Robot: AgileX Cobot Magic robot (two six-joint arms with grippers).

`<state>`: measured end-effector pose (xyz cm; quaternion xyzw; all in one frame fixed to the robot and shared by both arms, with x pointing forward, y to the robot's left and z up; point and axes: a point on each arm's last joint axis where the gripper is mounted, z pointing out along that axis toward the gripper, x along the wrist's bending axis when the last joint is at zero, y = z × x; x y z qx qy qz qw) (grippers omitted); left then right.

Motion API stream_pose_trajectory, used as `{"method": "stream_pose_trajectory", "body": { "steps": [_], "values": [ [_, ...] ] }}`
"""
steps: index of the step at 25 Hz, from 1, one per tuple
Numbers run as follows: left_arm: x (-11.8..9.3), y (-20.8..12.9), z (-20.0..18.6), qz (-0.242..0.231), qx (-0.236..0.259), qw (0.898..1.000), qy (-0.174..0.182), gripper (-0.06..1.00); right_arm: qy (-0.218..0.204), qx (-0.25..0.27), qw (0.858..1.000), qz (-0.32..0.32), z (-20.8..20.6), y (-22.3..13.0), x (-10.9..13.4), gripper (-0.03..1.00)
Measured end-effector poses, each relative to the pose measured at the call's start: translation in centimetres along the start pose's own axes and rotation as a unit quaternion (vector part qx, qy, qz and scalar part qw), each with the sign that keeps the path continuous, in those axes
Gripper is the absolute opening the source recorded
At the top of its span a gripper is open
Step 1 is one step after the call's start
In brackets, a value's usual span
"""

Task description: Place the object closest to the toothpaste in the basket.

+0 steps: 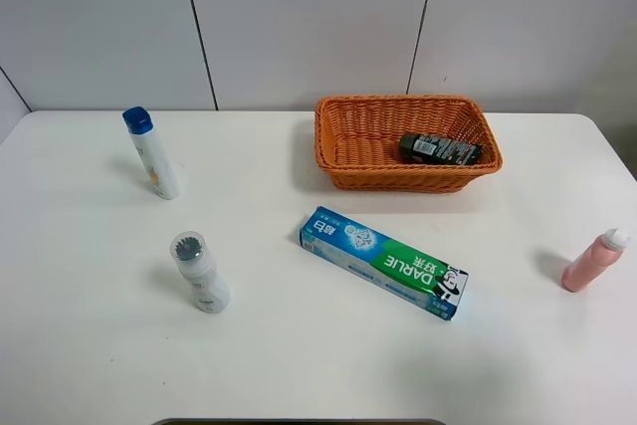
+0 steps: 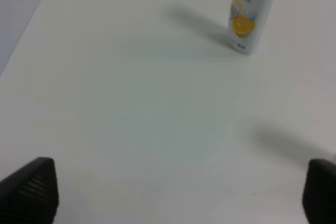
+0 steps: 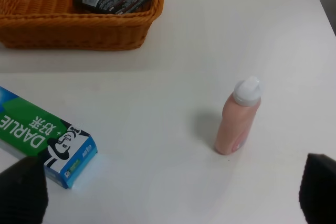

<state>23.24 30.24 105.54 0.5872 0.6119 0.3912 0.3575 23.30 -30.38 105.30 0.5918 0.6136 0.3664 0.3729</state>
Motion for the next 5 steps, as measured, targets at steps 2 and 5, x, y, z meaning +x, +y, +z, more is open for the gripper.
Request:
{"method": "stream_pose_trajectory", "body": {
  "steps": [2,5],
  "values": [
    [0.00,0.00,0.00,0.000,0.000,1.000,0.000,0.94,0.000,0.000,1.000,0.000,0.00,0.00,0.00,0.99],
    [0.00,0.00,0.00,0.000,0.000,1.000,0.000,0.94,0.000,0.000,1.000,0.000,0.00,0.00,0.00,0.99]
  ]
}}
